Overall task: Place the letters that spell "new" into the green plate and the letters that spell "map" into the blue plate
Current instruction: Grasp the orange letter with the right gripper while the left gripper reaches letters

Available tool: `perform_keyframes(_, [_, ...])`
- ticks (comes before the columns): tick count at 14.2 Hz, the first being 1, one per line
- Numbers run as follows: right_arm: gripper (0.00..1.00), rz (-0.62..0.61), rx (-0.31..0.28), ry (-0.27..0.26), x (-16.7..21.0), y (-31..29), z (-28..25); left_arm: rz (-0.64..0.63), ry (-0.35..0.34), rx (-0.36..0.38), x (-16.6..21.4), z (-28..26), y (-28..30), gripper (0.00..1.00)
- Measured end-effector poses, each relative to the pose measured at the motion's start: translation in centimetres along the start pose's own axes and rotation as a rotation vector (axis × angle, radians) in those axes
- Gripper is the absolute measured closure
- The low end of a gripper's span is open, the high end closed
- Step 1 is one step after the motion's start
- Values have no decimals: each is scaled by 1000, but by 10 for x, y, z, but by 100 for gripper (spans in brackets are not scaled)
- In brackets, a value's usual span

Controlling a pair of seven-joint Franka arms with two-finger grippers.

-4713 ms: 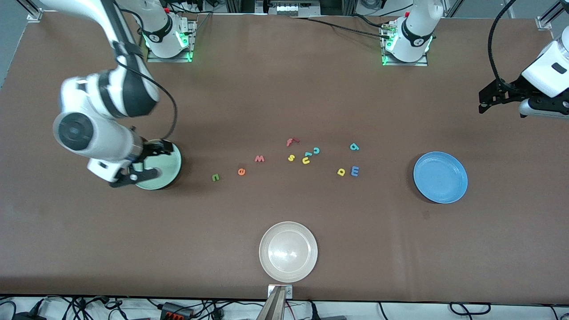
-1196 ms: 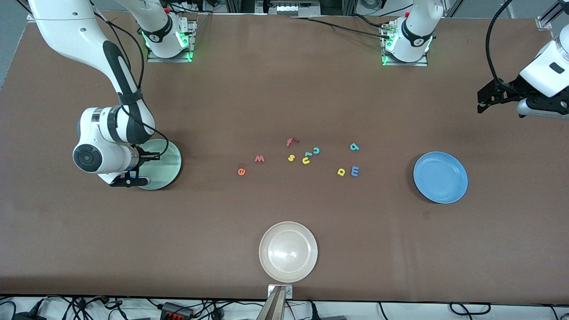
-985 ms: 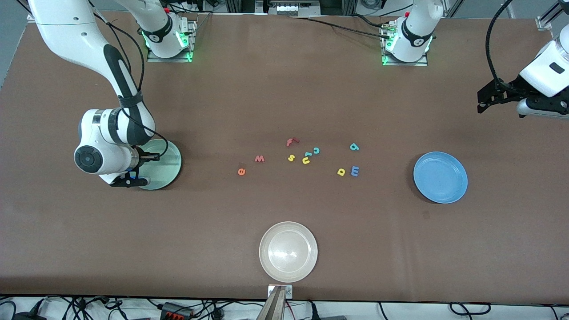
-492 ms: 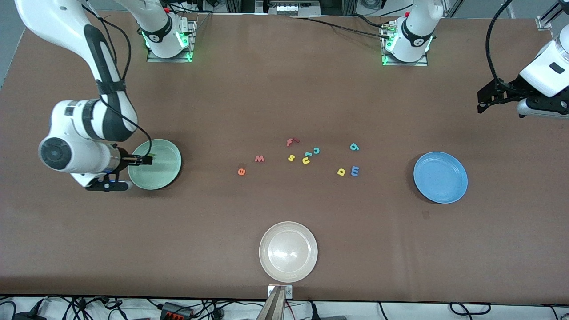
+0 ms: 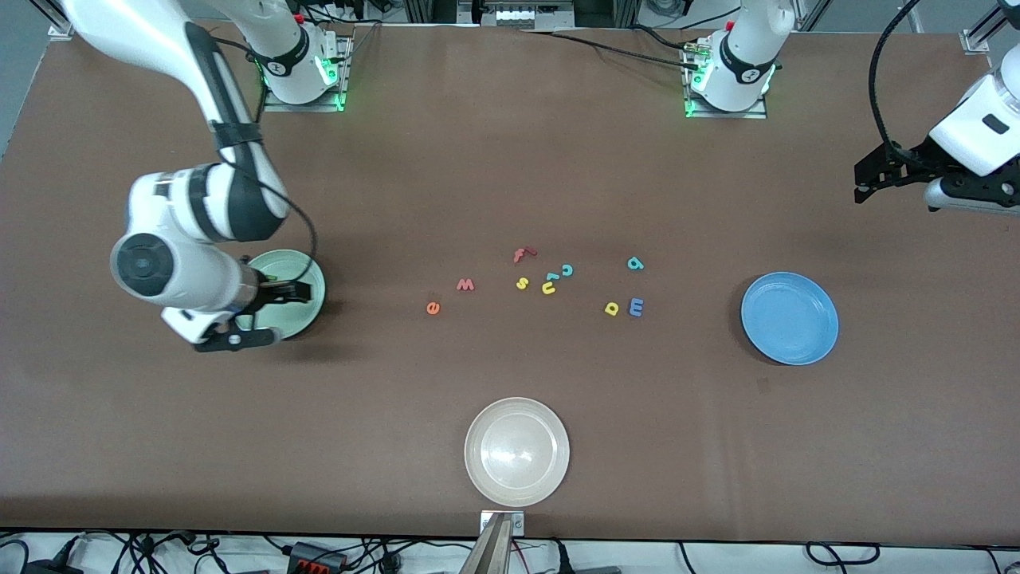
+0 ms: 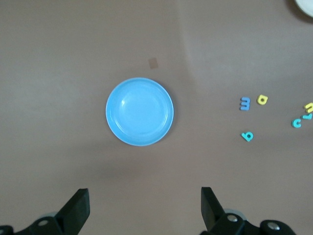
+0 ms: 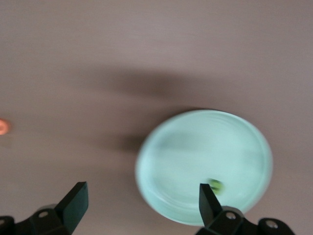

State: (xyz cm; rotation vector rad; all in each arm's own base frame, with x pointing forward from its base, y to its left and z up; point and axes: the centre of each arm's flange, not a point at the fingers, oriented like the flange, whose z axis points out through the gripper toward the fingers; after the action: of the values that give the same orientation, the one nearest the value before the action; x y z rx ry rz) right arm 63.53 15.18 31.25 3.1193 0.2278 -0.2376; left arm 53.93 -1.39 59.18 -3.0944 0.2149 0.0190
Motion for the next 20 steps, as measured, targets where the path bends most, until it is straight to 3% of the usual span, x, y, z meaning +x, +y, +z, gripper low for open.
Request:
perform_keyframes(5, [0,-12,27,39,6,-80,42,14,-63,-8,4,17,7,0])
perform_keyframes(10, [0,146,25,99,6,-144,72,136,-182,-18,38,92,73,0])
perform_keyframes(13, [0,218,21,98,5,-174,85,208,-161,-22,71,155,119,0])
perform_keyframes(15, [0,254,19,103,7,-189,99,204,-125,-64,89,191,133,0])
perform_keyframes(18, [12,261,17,121,8,-206,122,179,-80,-109,107,236,147,0])
perform_keyframes(20, [32,260,14,120,7,-211,129,134,-58,-109,111,260,171,0])
